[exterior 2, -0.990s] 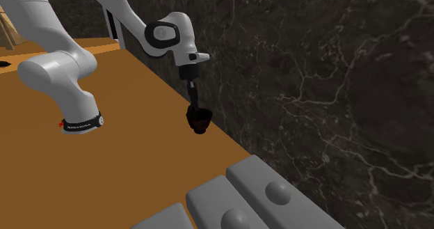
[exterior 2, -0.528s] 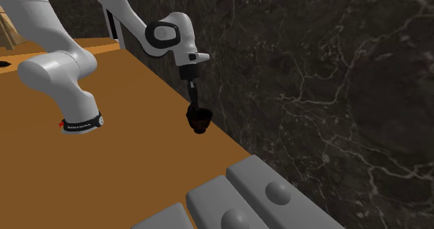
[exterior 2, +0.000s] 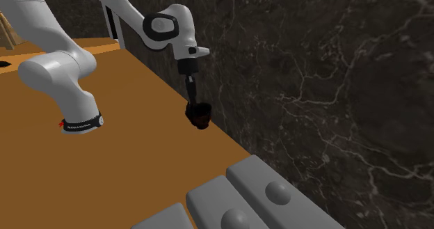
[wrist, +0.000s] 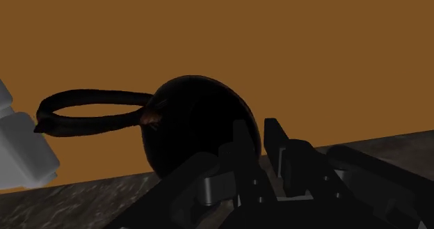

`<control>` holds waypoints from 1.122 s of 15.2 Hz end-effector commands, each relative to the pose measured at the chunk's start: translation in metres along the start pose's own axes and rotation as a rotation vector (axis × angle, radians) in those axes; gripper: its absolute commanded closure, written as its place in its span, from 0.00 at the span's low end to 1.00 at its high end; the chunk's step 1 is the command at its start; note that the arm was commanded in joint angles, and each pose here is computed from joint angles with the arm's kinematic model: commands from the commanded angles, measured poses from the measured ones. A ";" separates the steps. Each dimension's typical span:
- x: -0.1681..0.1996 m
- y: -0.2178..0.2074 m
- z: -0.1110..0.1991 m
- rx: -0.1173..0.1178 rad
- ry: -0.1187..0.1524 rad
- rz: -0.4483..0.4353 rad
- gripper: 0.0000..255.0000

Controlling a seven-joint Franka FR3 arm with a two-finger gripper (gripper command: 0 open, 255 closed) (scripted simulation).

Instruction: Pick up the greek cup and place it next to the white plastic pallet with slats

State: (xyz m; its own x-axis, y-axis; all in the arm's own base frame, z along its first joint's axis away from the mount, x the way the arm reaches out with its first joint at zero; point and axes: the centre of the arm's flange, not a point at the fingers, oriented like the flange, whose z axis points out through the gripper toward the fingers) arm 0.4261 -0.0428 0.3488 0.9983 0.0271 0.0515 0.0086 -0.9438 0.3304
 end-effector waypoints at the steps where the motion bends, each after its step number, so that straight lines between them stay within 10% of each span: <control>1: 0.005 0.005 -0.016 0.000 0.022 0.001 1.00; 17: 0.010 0.033 -0.095 0.000 0.022 0.001 1.00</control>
State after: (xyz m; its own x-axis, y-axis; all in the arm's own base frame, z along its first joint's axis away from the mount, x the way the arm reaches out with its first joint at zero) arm 0.4266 -0.0452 0.4346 0.9992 0.0214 0.0346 0.0088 -0.9439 0.3301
